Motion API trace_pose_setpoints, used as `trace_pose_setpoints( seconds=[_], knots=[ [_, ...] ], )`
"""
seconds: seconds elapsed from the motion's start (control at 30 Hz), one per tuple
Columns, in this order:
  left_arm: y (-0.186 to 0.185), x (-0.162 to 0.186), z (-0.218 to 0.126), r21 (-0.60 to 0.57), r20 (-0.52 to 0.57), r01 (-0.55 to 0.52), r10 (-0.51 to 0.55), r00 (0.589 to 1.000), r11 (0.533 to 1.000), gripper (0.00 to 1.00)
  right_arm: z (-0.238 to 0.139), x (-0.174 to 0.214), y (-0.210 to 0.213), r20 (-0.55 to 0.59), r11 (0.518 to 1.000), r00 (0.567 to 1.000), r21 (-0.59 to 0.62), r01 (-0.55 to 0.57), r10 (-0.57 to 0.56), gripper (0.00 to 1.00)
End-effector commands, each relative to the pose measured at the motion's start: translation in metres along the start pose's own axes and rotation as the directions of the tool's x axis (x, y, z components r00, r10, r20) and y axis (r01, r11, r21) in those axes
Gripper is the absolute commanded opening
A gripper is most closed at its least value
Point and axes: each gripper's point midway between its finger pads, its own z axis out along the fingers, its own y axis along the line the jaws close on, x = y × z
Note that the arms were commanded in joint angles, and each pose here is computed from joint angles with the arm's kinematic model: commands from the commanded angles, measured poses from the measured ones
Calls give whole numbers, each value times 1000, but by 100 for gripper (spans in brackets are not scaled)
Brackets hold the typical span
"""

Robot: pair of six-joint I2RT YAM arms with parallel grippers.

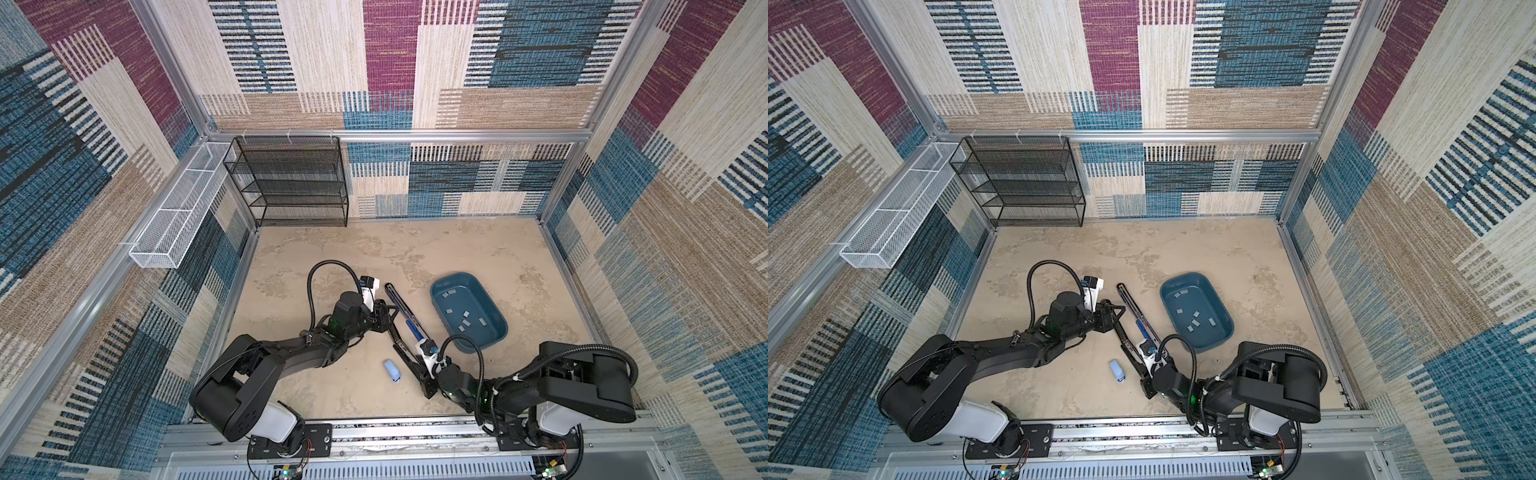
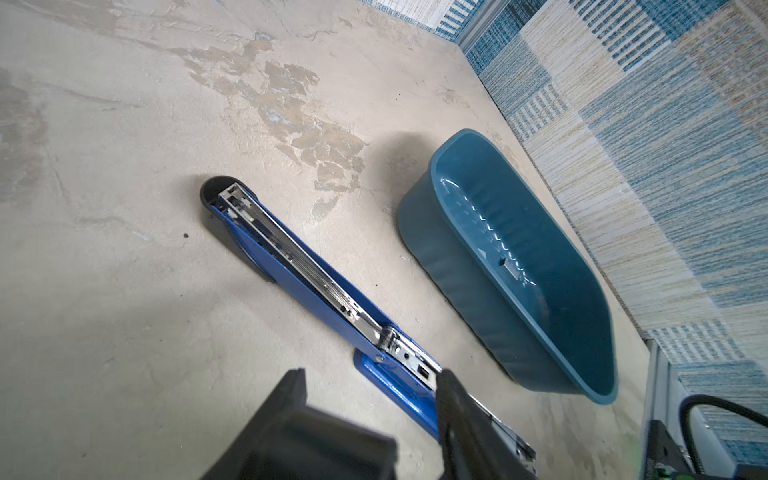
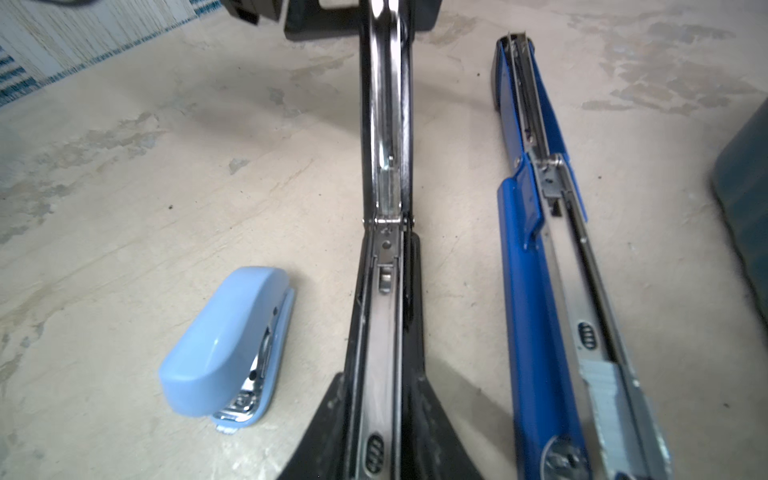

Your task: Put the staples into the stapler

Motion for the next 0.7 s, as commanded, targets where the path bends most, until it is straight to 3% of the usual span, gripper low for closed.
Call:
trace_pose_setpoints(
  seconds=[0.0, 0.3, 0.67],
  knots=[
    [-1, -16, -3, -28, 83, -87, 89, 993, 996, 54, -7, -17, 3, 79, 999, 996, -32, -31, 34, 34],
    [0, -14, -7, -60, 96, -127, 133, 987, 990, 54, -27, -12, 1, 105, 997, 994, -71, -33, 41, 50],
    [-3, -15, -8, -56, 99, -137, 142, 985, 989, 54, -34, -3, 3, 113, 999, 993, -53, -13, 19, 49]
  ],
)
